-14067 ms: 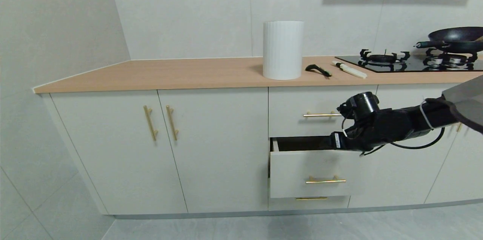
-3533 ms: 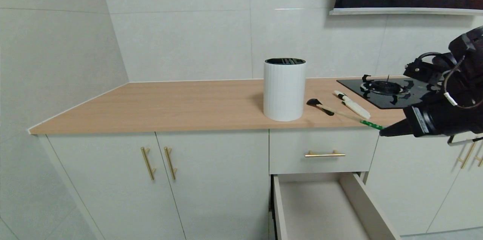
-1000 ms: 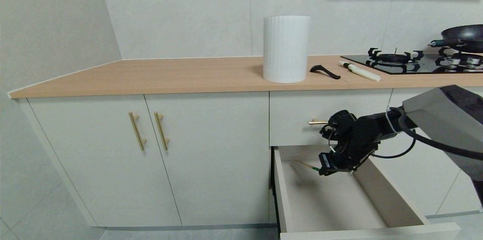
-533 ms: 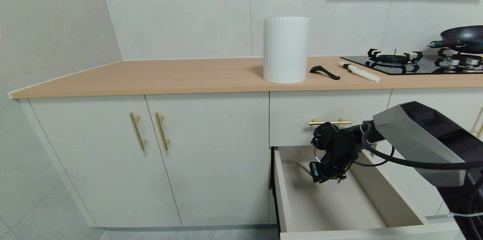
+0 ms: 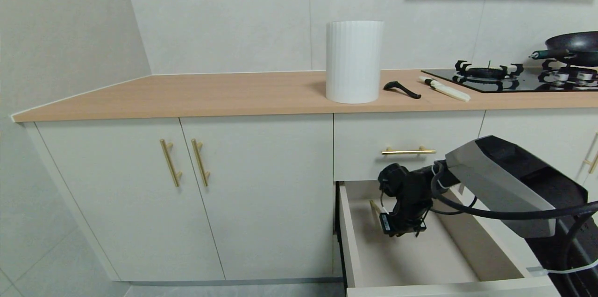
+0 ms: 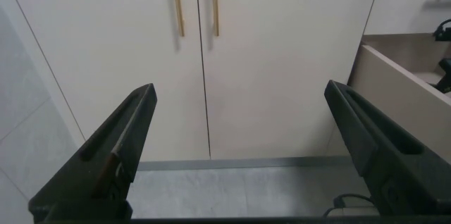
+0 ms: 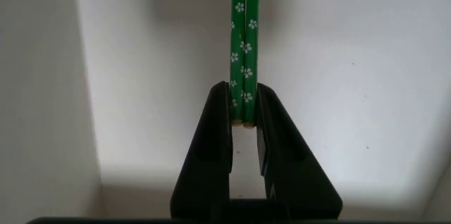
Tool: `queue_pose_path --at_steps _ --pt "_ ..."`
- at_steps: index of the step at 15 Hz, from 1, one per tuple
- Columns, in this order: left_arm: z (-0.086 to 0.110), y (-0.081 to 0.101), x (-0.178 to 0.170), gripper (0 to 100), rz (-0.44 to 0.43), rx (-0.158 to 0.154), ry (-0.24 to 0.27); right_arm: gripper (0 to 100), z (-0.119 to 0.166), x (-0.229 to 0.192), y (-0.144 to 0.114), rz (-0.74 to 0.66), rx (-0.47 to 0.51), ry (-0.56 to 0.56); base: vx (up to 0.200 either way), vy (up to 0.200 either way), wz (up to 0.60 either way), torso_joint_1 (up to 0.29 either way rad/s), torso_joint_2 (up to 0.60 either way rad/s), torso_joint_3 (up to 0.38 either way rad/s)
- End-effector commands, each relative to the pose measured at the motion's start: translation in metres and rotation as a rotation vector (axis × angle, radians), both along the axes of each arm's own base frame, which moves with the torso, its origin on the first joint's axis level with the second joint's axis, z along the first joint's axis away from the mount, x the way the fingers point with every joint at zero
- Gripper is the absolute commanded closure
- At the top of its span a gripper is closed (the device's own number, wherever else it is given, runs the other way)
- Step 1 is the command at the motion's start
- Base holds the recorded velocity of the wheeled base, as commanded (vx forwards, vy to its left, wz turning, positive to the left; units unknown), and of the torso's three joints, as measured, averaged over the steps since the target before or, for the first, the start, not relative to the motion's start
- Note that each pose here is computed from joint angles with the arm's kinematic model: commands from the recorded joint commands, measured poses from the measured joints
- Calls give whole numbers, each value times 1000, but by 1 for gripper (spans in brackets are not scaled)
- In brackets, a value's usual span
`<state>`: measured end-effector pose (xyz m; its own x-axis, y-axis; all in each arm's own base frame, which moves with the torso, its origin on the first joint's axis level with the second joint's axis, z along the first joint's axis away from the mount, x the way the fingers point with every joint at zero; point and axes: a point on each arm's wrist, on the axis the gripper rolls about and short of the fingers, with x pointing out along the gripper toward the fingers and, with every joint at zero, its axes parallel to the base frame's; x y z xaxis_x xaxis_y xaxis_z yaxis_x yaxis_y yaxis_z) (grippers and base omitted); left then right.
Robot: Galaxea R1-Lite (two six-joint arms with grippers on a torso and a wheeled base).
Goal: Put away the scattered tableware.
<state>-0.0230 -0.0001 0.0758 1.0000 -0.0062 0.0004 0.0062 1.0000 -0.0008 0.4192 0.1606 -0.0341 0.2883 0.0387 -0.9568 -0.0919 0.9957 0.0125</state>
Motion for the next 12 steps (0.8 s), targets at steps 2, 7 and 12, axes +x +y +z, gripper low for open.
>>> queue_pose_path --at_steps 2,7,12 --pt "0 0 0 0 0 1 0 100 -1 -1 2 4 -2 3 0 0 0 0 0 0" --pt "0 0 0 0 0 -1 0 0 -1 -1 2 4 -1 2 0 0 0 0 0 0" --pt "0 0 0 0 0 -1 0 0 33 -14 -3 -8 21 -22 0 0 0 0 0 0"
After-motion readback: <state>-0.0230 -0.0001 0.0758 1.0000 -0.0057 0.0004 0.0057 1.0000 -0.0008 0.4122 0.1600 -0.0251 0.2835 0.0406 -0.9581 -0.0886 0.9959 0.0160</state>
